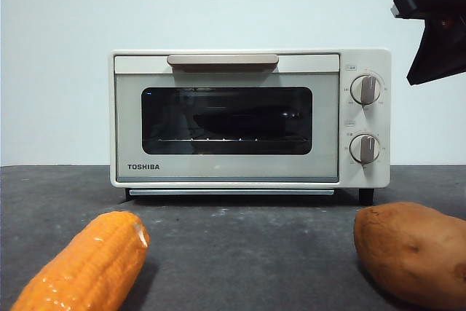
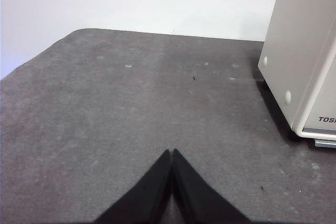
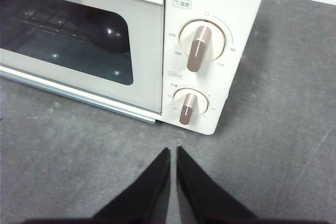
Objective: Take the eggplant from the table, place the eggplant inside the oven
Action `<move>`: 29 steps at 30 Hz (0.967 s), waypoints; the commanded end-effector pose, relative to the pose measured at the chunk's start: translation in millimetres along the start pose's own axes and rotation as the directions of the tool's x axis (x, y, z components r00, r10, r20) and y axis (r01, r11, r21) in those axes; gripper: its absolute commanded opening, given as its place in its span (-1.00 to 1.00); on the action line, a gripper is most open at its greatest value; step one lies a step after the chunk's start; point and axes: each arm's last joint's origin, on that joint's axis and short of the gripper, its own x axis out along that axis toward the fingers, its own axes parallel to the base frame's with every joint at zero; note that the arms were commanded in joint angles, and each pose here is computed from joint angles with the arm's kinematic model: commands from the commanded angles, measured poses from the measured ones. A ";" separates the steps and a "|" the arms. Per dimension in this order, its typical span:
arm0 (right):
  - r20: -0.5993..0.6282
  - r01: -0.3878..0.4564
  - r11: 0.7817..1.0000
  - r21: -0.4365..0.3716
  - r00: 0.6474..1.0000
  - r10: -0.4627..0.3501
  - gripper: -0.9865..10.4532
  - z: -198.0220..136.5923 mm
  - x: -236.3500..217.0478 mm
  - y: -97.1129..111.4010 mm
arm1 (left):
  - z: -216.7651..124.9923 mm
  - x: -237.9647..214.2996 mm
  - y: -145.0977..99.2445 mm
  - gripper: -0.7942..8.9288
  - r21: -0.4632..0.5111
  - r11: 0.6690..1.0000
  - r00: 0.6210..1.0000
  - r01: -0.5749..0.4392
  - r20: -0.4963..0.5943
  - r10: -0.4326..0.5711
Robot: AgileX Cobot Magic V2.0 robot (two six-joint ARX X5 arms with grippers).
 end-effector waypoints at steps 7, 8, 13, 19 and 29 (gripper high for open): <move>0.007 -0.001 1.000 0.012 1.000 0.001 -0.82 1.2 0.5 1.1 | -7.7 2.4 0.4 -0.82 0.010 1.000 1.000 -0.004 -0.013 0.004; 0.007 -0.001 1.000 0.011 1.000 0.001 -0.82 1.2 0.5 1.1 | -7.8 2.4 0.4 -0.82 0.010 1.000 1.000 -0.003 -0.014 0.004; 0.010 -0.002 1.000 0.013 1.000 0.001 -0.82 1.6 -0.1 0.9 | -7.8 2.4 0.4 -0.82 0.010 1.000 1.000 -0.003 -0.014 0.004; 0.148 0.045 0.999 0.019 0.988 -0.047 -0.82 11.6 -28.5 -7.0 | -7.8 2.4 0.4 -0.82 0.010 1.000 1.000 -0.004 -0.014 0.004; 0.387 0.214 0.975 0.053 0.896 -0.218 -0.82 -8.2 -67.0 -46.4 | -7.7 2.4 0.4 -0.82 0.010 1.000 1.000 -0.003 -0.013 0.004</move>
